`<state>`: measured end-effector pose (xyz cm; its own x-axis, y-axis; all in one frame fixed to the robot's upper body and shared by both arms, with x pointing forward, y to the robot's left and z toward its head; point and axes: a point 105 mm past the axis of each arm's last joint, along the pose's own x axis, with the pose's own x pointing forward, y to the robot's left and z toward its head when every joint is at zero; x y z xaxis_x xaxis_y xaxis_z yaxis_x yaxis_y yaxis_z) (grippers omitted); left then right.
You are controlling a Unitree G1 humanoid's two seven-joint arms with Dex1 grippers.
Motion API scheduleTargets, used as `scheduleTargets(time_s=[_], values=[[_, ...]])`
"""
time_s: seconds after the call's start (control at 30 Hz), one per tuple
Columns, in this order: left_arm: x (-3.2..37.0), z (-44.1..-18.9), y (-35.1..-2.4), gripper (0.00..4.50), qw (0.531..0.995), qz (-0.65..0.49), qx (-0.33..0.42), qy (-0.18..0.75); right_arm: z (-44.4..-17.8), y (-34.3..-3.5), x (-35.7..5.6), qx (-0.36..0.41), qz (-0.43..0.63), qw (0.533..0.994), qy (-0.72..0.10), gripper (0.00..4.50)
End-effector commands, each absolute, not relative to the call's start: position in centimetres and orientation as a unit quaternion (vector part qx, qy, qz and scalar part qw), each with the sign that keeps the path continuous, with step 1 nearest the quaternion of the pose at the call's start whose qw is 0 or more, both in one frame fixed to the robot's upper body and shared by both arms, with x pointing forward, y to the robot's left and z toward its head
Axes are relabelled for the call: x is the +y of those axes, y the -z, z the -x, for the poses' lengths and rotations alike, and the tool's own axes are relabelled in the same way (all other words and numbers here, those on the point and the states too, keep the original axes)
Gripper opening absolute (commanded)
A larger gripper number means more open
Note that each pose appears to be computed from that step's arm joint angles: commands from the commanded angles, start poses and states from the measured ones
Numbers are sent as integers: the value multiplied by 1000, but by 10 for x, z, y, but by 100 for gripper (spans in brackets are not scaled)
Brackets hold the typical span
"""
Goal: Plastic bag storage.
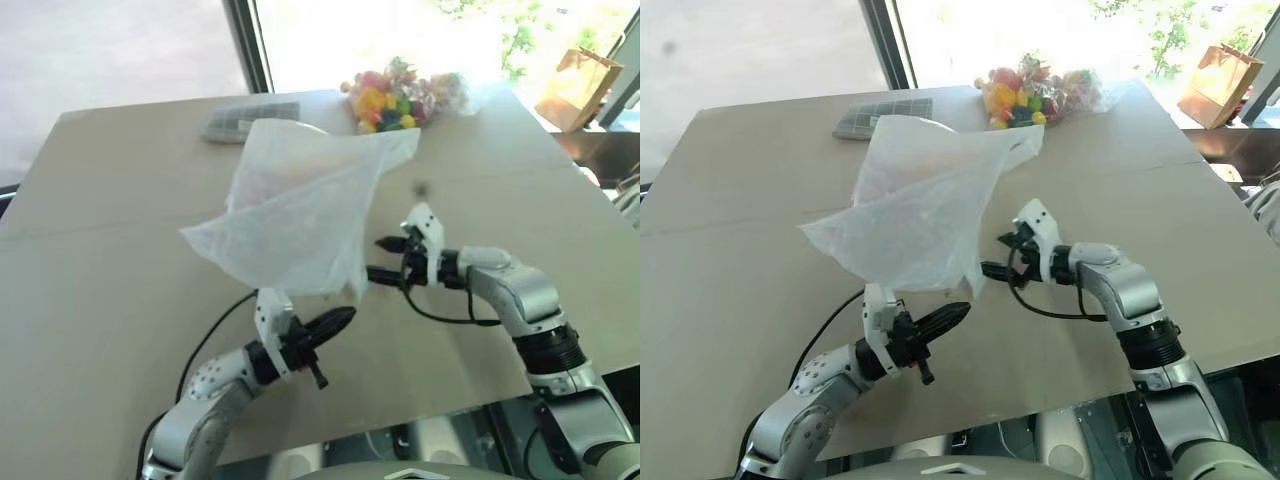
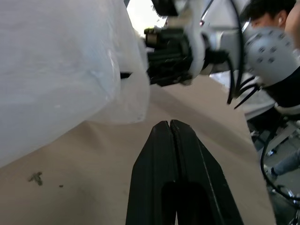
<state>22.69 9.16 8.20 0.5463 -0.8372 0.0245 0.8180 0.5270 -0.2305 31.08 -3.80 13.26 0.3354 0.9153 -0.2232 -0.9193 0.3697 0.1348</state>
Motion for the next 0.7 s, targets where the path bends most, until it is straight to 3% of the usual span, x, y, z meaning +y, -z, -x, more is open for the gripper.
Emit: scheduleTargets(time_s=[0.03, 0.3, 0.47, 0.57, 0.7], values=[[90, -235, -83, 0, 886, 72, 22, 457, -292, -158, -25, 102, 10, 793, -600, 445], [93, -234, -96, 0, 910, 38, -44, 410, -286, -170, -19, 97, 10, 788, -608, 445], [79, -215, -112, 0, 878, 98, -38, 468, -300, -161, -17, 101, 22, 811, -576, 445], [85, -214, -121, 83, 878, 83, -70, 467, -305, -162, -14, 99, 17, 816, -569, 450], [95, -215, -125, 259, 894, 73, -84, 435, -311, -160, -13, 99, 15, 827, -554, 450]])
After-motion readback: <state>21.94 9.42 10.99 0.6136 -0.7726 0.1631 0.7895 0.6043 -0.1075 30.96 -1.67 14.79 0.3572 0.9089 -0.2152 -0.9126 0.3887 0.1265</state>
